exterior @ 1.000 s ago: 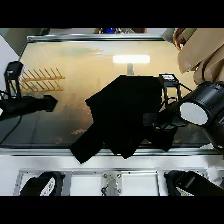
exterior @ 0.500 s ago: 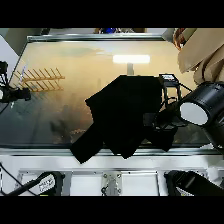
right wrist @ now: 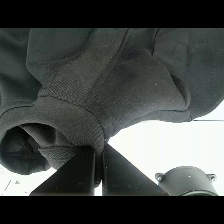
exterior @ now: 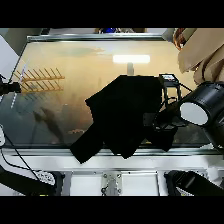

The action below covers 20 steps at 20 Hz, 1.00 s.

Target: Fold the clothes and pants, and hang the long-sleeved shirts on hangers.

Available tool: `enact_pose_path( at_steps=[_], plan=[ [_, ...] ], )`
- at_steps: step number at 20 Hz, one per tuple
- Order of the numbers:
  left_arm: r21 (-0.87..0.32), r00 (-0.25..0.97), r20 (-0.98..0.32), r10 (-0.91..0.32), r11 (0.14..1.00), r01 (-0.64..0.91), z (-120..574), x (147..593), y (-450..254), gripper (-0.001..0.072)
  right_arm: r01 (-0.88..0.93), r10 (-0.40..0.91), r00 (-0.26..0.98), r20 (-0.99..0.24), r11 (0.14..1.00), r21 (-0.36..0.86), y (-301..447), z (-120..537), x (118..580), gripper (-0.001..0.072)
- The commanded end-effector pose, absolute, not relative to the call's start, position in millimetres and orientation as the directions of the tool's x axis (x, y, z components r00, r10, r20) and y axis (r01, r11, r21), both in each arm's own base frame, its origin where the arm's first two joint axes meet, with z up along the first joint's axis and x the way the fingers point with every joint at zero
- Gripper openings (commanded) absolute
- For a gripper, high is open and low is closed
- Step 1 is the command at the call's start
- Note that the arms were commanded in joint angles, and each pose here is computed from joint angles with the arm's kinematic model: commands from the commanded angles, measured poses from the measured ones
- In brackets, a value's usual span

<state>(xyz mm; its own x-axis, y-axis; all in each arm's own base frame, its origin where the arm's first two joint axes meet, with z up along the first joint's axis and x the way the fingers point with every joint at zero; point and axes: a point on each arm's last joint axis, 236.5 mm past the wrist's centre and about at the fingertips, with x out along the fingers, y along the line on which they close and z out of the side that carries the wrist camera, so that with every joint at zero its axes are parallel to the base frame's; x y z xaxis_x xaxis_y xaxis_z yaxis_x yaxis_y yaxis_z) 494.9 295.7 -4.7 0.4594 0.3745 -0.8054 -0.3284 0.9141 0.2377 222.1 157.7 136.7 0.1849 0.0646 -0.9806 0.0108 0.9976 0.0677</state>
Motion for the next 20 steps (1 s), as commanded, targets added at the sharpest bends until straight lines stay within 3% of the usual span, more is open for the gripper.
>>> enact_pose_path(
  at_steps=[1,6,19,20],
  plan=[
    [0.308,0.372,-0.832,0.411,0.901,-0.306,-38.6,502.0,321.9,0.0714,0.010,0.064,0.184,-0.981,0.998,0.067,157.9,136.4,221.9,0.0027],
    [0.386,0.246,-0.866,0.436,0.894,-0.227,-80.4,498.0,340.4,0.0713,0.010,0.064,0.184,-0.981,0.998,0.067,157.8,136.4,221.9,0.0027],
    [0.429,0.249,-0.851,0.462,0.886,-0.177,-120.2,507.9,353.0,0.0709,0.010,0.064,0.184,-0.981,0.998,0.067,157.9,136.4,221.9,0.0026],
    [0.428,0.246,-0.852,0.462,0.886,-0.179,-120.1,507.0,353.0,0.0562,0.010,0.064,0.184,-0.981,0.998,0.067,157.9,136.4,221.9,0.0027]
  ],
)
